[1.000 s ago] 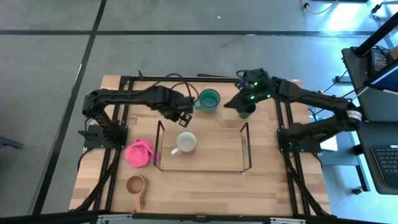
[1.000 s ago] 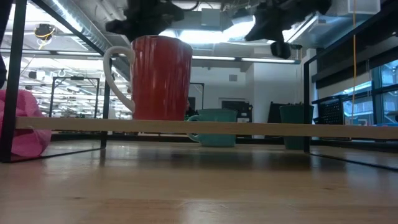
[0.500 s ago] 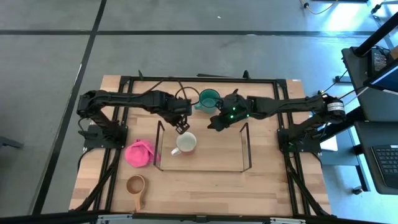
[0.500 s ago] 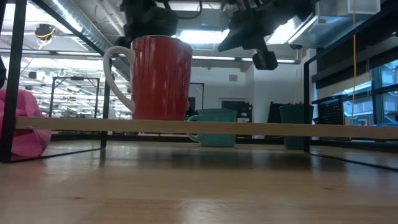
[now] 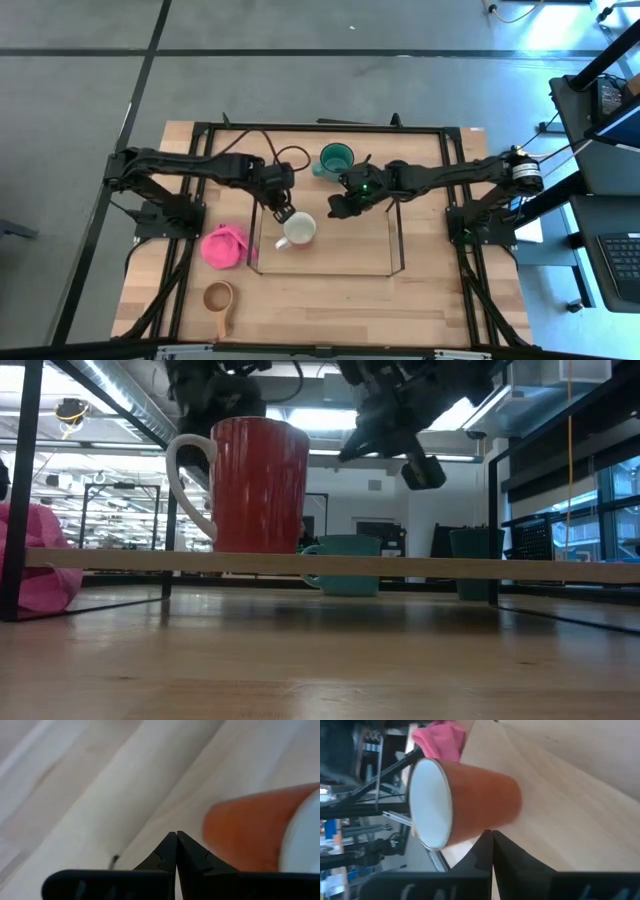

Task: Stack small to large cups/mugs on shelf
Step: Put the orange mug on the shelf

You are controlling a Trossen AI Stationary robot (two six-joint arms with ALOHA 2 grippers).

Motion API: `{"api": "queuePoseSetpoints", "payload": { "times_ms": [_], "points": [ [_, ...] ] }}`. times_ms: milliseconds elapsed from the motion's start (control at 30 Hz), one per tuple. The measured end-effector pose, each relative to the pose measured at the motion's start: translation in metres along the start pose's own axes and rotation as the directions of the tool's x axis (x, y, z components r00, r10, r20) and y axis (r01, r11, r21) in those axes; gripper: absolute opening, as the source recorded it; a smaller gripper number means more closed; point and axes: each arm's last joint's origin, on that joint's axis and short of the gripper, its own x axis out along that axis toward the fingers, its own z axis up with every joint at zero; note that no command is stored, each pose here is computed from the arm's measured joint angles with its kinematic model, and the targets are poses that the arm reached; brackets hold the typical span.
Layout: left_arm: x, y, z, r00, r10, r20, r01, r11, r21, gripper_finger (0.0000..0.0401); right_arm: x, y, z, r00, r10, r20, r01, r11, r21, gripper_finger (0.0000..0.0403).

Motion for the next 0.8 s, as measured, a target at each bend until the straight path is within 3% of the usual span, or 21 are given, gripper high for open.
{"api": "queuePoseSetpoints", "payload": {
  "times_ms": [333,800],
  "points": [
    [0.001,-0.006,0.005,0.995,-0.091,0.041,0.089,0.995,0.051,0.0005,0.021,-0.007,-0.001,0.997,0.011,-0.072,-0.008,0.999,0.036,0.0007],
    [0.001,-0.007,0.004,0.993,-0.121,0.016,0.120,0.991,0.061,0.0003,0.042,-0.011,-0.002,0.982,0.091,-0.166,-0.081,0.995,0.062,0.0004]
  ]
}}
